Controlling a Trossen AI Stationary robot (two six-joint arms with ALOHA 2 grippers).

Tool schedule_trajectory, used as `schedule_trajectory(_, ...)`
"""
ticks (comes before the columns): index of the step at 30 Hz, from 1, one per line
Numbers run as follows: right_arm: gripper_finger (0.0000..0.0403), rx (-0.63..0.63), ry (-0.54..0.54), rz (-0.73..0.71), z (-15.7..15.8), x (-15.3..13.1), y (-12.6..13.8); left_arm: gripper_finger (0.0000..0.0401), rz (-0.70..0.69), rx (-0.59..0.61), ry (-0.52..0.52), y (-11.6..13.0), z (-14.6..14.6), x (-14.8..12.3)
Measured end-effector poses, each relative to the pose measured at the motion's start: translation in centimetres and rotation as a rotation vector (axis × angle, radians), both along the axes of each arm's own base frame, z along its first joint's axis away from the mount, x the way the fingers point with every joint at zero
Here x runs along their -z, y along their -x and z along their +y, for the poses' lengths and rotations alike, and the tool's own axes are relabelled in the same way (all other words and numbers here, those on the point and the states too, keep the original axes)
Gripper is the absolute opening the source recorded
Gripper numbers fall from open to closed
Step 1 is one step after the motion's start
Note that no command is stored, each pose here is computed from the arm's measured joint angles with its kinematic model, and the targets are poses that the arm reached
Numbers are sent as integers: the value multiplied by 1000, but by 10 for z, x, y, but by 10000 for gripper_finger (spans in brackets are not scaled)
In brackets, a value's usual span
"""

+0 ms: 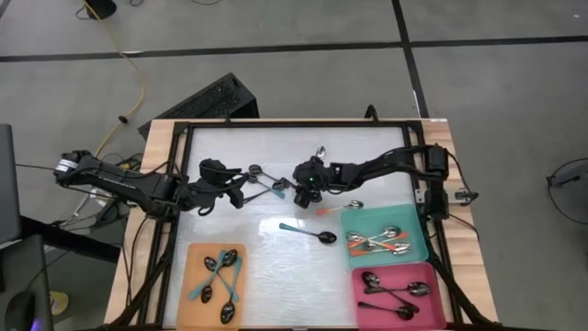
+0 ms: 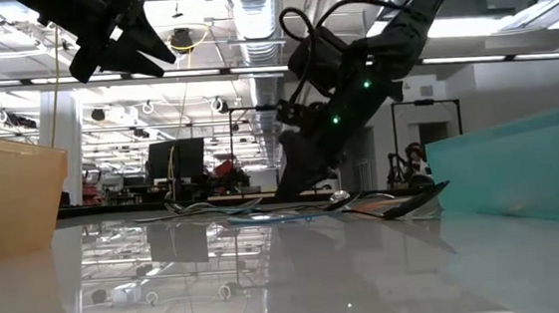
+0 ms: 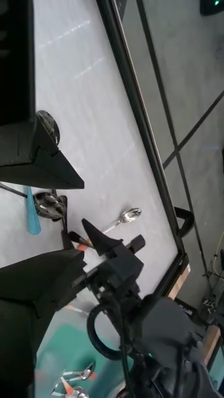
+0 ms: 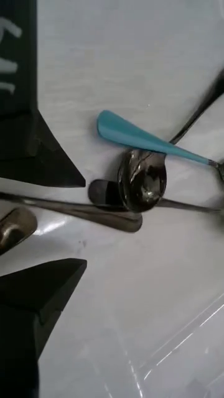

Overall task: Sort silverware by color (type)
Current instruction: Put the black spoon into the pink bin

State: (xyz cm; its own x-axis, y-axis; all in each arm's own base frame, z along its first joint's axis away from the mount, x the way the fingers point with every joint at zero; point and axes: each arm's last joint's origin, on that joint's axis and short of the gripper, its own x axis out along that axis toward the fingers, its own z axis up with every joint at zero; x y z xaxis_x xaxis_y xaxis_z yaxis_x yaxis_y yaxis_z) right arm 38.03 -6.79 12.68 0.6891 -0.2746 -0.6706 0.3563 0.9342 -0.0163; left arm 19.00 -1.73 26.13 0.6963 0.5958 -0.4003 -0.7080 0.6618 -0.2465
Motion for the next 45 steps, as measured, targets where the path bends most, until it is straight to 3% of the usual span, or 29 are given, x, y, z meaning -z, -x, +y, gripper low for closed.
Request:
schedule_trajectory(5,204,-5,-6,32,2,16,-3,151,0,0,0,0,0,0)
schedule_trajectory(12,194,0,-12,44,3,17,-2,151,-1,0,0,0,0,0)
schedule_trajectory(22,51,70,-59,65,1,20,1,151,-1,0,0,0,0,0)
schedule_trajectory(26,12,99,-88,57,1,20,2,151,0,0,0,0,0,0)
schedule_trajectory(45,2,169,-137,-69,-2,-24,8,151,16,10,-20,0,0,0)
